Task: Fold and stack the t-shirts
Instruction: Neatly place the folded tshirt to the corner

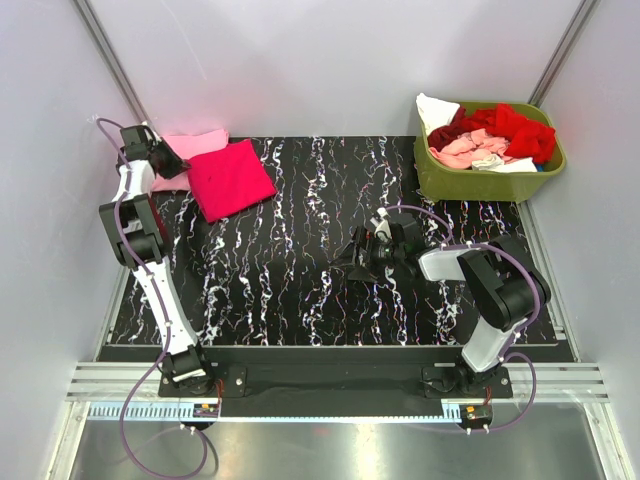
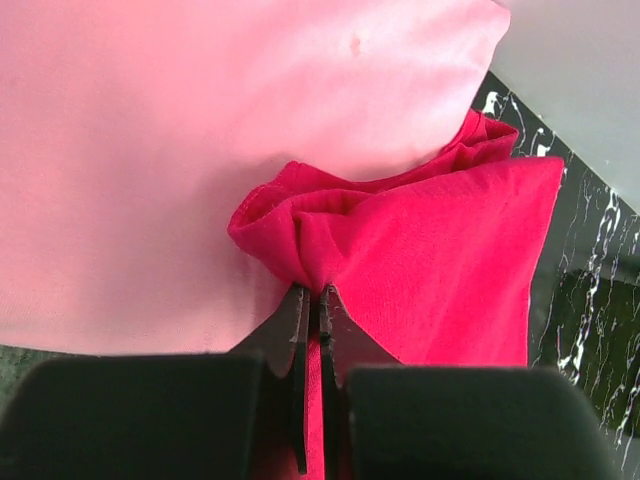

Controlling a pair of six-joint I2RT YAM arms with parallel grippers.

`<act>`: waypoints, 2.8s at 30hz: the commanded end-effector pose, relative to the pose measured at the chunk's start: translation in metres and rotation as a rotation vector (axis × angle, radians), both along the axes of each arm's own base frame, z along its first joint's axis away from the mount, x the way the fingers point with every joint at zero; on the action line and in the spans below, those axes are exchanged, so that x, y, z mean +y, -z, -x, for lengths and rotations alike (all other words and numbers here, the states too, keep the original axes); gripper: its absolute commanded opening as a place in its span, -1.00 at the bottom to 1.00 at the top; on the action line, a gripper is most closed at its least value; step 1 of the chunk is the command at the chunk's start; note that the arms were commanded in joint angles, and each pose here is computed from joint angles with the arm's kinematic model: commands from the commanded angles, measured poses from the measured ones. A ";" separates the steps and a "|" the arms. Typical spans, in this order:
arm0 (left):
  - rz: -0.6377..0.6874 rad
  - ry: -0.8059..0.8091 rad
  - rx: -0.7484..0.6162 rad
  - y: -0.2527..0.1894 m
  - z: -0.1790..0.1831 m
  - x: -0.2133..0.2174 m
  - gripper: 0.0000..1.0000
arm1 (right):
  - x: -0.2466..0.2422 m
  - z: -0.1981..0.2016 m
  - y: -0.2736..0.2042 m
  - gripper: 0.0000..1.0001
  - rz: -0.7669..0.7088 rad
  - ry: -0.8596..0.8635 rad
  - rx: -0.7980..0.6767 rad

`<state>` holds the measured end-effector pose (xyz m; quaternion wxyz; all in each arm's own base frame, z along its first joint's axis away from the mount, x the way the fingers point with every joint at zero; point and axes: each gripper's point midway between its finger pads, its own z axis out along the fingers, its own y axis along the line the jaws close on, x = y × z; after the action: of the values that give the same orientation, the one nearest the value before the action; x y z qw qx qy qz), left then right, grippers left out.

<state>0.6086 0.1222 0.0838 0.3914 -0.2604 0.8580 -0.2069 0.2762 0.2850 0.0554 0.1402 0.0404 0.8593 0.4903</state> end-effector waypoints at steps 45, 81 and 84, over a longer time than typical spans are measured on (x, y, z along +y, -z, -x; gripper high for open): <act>-0.243 0.013 -0.508 -0.291 0.005 -0.004 -1.00 | 0.004 -0.014 -0.019 1.00 -0.065 -0.006 -0.058; -0.293 -0.015 -0.530 -0.185 -0.066 0.053 -0.74 | 0.003 -0.017 -0.013 1.00 -0.062 0.008 -0.024; -0.331 -0.073 -0.525 -0.162 -0.079 0.071 -0.69 | 0.002 -0.018 -0.013 1.00 -0.058 0.020 -0.021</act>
<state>0.6693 0.1673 0.2045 0.5648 -0.1797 0.7897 -0.1583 0.2806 0.2835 0.0559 0.1319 0.0544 0.8536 0.5011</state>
